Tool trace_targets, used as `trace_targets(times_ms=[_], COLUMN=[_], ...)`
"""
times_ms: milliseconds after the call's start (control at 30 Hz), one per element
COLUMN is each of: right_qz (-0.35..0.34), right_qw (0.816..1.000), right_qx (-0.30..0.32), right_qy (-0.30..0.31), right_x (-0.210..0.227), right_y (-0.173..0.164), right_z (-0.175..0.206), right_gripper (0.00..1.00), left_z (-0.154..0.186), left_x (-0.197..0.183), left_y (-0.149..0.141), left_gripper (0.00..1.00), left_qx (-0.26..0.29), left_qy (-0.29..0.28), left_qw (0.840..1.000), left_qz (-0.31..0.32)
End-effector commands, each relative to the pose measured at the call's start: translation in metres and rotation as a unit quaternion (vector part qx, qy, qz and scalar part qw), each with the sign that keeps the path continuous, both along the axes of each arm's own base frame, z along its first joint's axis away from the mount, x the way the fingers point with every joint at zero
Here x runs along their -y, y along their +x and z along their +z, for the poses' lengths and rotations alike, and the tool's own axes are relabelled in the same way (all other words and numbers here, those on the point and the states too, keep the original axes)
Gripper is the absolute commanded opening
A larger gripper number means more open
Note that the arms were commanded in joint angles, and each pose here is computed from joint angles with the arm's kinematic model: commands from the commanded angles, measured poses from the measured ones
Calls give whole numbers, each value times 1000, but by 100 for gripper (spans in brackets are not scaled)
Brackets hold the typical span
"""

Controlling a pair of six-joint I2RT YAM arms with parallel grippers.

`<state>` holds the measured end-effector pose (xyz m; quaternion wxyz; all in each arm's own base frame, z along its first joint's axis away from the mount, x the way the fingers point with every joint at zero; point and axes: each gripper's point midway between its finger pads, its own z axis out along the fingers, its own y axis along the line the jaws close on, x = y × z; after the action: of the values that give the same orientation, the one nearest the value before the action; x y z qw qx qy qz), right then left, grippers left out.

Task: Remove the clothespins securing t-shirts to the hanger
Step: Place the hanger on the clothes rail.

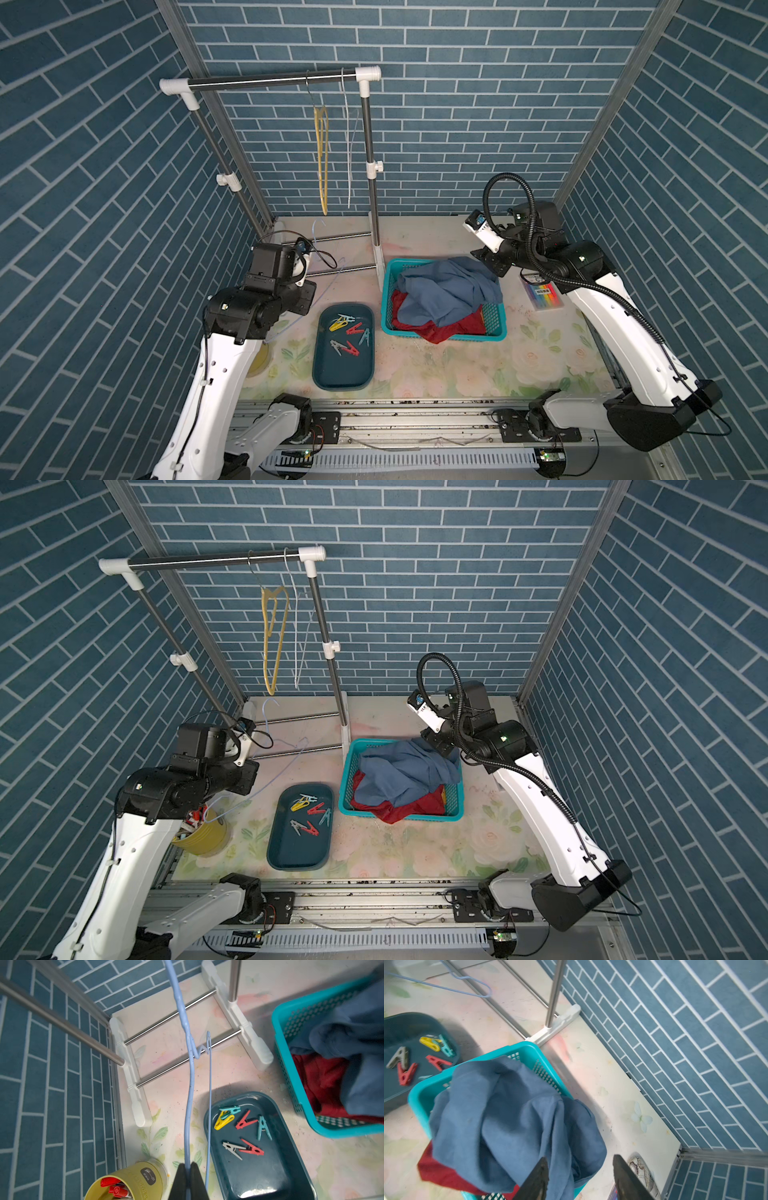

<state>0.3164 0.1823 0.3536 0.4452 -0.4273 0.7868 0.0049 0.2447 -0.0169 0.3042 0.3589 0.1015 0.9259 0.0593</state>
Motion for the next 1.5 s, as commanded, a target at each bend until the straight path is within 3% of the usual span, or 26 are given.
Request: trace_targets(times_ms=[0, 167, 333, 467, 567, 933, 1467], right_qz=[-117, -176, -178, -182, -184, -186, -167], right_qw=[992, 982, 981, 981, 980, 980, 982], right_qx=[13, 19, 13, 18, 19, 25, 16], right_qy=[38, 71, 74, 70, 69, 67, 82], right_x=[27, 59, 62, 67, 70, 74, 63], right_y=[26, 34, 37, 36, 35, 46, 57], right_z=[7, 3, 2, 0, -5, -5, -4], right_gripper=[51, 51, 51, 51, 51, 51, 51], left_z=[28, 87, 161, 214, 233, 245, 243], left_x=[-16, -37, -51, -45, -28, -9, -17], left_y=[13, 28, 49, 73, 94, 159, 191], left_gripper=[0, 0, 0, 0, 0, 0, 0], left_qx=[55, 120, 181, 238, 261, 299, 314], left_qy=[-45, -30, 21, 30, 10, -20, -50], left_qw=[995, 987, 978, 968, 965, 954, 948], left_qz=[69, 98, 104, 74, 30, -11, 0])
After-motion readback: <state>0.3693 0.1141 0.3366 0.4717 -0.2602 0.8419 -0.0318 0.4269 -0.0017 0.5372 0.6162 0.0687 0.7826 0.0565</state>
